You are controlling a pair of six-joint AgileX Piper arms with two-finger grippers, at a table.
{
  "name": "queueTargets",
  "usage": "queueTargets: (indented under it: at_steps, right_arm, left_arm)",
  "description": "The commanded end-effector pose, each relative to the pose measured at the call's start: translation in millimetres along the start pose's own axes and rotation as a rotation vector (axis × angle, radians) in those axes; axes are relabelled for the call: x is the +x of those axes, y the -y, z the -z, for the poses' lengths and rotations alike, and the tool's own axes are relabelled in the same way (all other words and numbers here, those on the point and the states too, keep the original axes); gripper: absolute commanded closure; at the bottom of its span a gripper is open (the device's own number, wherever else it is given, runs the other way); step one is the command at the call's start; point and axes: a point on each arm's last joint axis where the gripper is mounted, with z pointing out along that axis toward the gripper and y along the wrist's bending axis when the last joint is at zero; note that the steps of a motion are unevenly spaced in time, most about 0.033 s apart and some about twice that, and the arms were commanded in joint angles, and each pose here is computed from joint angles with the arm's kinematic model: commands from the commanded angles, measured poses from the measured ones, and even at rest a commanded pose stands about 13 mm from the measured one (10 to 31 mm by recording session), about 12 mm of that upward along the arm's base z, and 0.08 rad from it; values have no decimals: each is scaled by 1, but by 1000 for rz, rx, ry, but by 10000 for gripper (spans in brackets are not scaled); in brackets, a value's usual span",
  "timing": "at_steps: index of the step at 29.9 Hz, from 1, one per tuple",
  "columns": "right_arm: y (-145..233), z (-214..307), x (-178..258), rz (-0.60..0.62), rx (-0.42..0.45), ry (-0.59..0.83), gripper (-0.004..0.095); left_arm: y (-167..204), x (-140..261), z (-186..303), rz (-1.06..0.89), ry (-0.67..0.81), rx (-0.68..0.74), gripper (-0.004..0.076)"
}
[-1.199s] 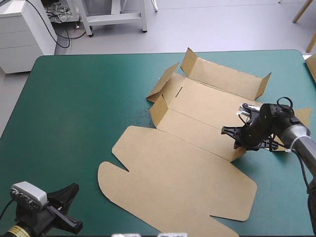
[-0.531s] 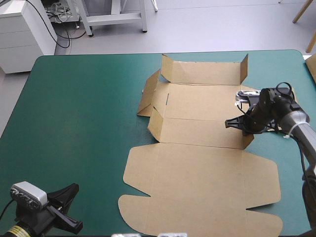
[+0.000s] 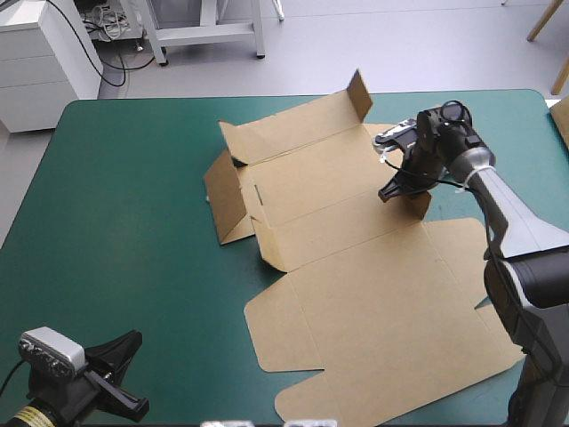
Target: Fold the box
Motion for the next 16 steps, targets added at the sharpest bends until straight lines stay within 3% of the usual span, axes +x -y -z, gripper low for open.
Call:
queueTargets:
  at_steps: [1, 6, 16]
  right_arm:
    - [-18, 33, -21, 155, 44, 109, 928]
    - [-66, 30, -42, 422, 33, 126, 928]
    - [-141, 30, -58, 769, 5, 158, 929]
  left_arm:
    - [1, -13, 2, 7, 77, 7, 731]
    - [1, -13, 2, 4, 78, 8, 731]
    - [1, -13, 2, 8, 78, 10, 731]
